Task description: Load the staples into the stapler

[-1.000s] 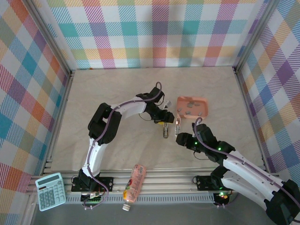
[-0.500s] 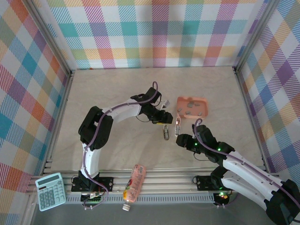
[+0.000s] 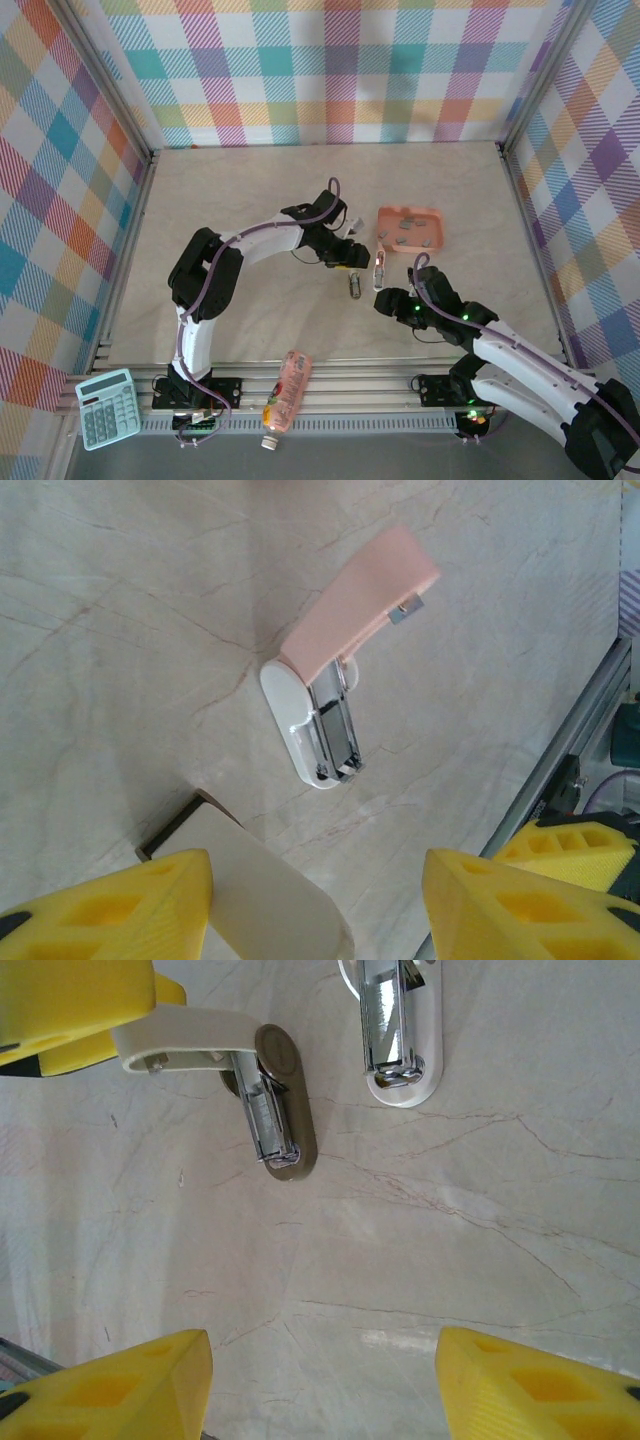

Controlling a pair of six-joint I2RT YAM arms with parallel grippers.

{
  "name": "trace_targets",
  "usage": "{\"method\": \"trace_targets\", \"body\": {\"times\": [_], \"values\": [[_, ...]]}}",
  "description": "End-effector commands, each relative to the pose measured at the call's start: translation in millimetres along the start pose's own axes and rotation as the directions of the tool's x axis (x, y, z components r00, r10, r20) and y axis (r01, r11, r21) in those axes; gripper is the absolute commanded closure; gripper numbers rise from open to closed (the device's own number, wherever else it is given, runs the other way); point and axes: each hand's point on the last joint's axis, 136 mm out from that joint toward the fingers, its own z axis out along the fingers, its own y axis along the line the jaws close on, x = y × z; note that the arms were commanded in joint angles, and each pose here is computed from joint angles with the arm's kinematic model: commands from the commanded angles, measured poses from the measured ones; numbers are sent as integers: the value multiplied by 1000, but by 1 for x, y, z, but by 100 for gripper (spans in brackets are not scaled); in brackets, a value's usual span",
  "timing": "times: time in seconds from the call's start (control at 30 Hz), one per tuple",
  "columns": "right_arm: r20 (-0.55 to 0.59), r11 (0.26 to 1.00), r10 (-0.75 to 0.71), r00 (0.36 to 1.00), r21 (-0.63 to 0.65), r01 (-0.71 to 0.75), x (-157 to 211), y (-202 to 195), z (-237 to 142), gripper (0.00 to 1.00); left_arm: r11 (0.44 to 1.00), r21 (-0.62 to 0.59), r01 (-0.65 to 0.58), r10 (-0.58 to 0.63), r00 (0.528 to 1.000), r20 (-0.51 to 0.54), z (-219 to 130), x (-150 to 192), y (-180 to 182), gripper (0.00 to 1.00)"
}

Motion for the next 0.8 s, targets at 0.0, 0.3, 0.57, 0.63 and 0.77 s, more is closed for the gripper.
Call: {"method": "trace_targets", "body": {"times": [0.0, 0.3, 0.57, 0.63, 0.77], "values": [[-9, 999, 18, 1000, -41, -18, -1, 8, 2, 40, 997, 50, -58, 60, 998, -23, -4, 13, -22, 42], [-16, 998, 26, 1000, -54, -27, -2, 11, 1, 41, 999, 5, -45, 45, 998, -33, -5, 20, -16, 42], [-72, 998, -37, 997, -55, 33, -7, 30, 3, 46, 997, -71, 32, -29, 999, 43, -24, 14, -2, 30], [-72, 998, -47, 996, -46, 44, -11, 33, 5, 47, 995, -92, 50, -45, 998, 50, -32, 16, 7, 24], [-83, 997, -66, 994, -53, 62, -17, 40, 8, 48, 991, -107, 78, -69, 994, 85, -54, 18, 23, 24]]}}
